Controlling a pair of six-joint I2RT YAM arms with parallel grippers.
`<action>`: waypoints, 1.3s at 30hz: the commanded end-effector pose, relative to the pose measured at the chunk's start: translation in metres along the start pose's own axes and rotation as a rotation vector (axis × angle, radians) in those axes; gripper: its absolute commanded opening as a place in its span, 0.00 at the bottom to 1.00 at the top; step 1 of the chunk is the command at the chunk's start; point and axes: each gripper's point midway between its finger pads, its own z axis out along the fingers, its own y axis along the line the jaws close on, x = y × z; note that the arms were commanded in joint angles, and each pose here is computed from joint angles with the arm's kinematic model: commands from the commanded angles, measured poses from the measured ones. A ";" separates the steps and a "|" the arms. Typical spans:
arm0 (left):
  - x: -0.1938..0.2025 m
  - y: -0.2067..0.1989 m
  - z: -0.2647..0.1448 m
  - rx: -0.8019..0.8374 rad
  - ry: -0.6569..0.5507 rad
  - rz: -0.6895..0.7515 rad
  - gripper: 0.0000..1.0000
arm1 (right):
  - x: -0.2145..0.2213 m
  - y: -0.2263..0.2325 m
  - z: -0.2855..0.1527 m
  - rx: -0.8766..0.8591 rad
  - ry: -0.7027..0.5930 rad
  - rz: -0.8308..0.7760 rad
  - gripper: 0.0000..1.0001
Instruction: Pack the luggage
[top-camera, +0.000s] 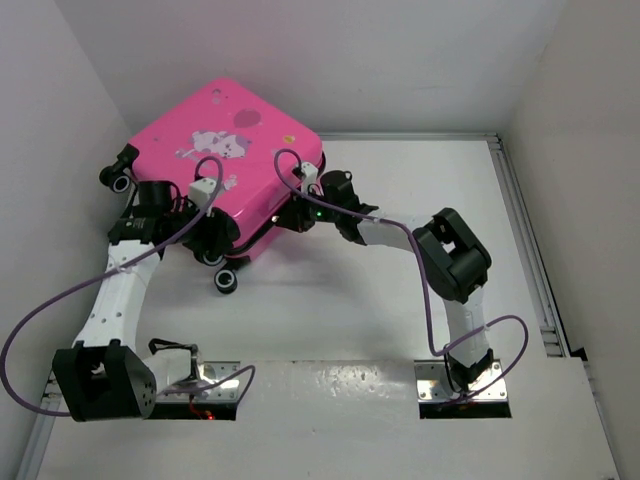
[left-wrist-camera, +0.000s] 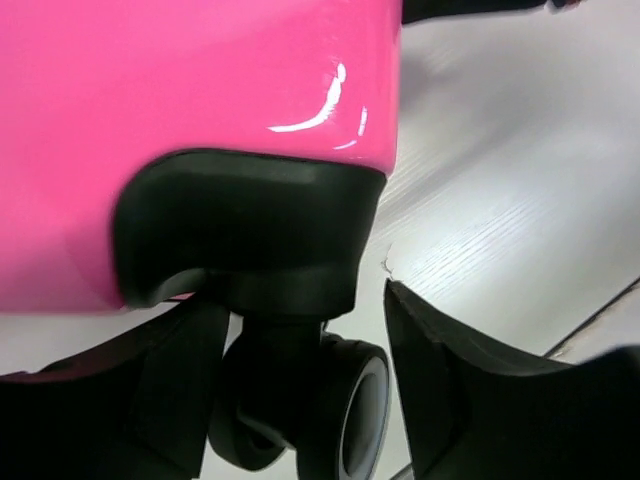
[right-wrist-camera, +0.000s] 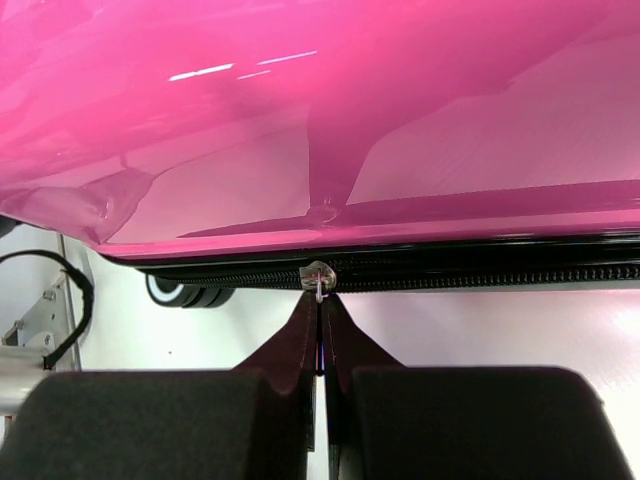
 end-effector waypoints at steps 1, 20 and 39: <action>0.018 0.008 0.005 -0.084 0.100 0.016 0.71 | -0.059 0.027 -0.013 -0.049 -0.152 -0.101 0.00; -0.014 -0.008 0.019 0.007 -0.070 -0.038 0.04 | -0.055 0.026 -0.020 -0.036 -0.144 -0.117 0.00; -0.098 -0.061 -0.066 0.317 -0.503 -0.011 0.00 | -0.091 0.041 -0.050 0.004 -0.236 -0.149 0.00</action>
